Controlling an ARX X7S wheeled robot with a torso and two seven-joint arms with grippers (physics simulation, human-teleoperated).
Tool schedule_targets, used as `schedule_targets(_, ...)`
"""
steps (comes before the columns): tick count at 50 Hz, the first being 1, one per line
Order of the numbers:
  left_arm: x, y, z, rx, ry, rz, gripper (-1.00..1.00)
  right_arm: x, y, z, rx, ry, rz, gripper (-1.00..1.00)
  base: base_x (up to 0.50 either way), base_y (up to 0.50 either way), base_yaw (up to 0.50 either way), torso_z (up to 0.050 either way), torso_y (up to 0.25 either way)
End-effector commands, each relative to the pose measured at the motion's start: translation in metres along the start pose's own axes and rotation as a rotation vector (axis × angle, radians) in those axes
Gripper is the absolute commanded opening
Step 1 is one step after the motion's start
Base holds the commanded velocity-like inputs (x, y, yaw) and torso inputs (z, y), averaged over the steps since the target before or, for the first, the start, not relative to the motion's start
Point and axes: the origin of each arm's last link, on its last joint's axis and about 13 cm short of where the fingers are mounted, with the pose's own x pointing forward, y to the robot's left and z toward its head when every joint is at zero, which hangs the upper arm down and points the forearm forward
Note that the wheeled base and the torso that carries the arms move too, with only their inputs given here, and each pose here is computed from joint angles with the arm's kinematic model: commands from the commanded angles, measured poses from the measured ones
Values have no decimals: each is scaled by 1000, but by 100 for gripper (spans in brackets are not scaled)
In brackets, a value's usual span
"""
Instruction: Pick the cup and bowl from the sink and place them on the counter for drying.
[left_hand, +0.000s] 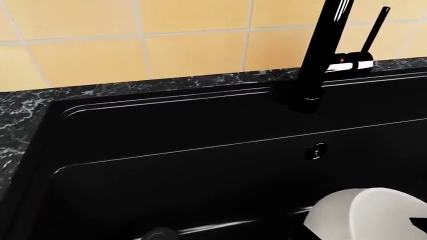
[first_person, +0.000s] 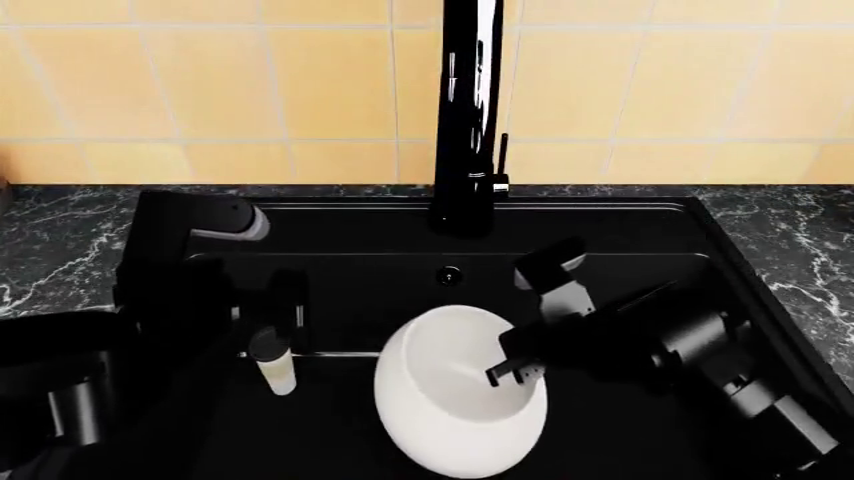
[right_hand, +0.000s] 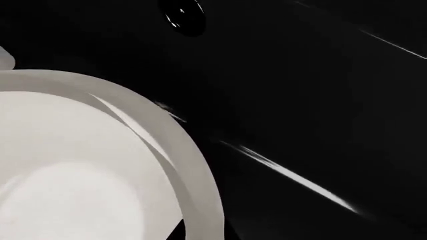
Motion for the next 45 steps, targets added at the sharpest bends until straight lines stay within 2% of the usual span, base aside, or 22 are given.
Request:
schedule_targets(1, 1, 1, 1, 7, -6, 8, 100, -30, -1, -3, -66, 4, 0, -100, 0, 0, 0, 0, 0)
schedule_targets(14, 2, 0, 0, 1, -12, 6, 100, -84, -14, 9, -65, -58, -91, -100, 0, 0, 0, 0, 0)
schedule_targets(21, 1, 3, 0, 0, -16, 5, 100, -108, -22, 12, -98, -63, -147, -100, 0, 0, 0, 0, 0)
schedule_targets(26, 0, 5, 0, -4, -20, 8, 100, -130, -28, 21, -170, -73, -223, -100, 0, 0, 0, 0, 2)
schedule_targets(34, 0, 5, -1, -8, -20, 9, 100, -161, -37, 29, -183, -76, -279, -100, 0, 0, 0, 0, 0)
schedule_targets(41, 1, 4, -3, -11, -23, 2, 100, -191, -49, 45, -178, -113, -375, -100, 0, 0, 0, 0, 0)
schedule_targets(45, 1, 5, -4, -14, -23, 2, 100, -202, -55, 48, -207, -99, -428, -100, 0, 0, 0, 0, 0)
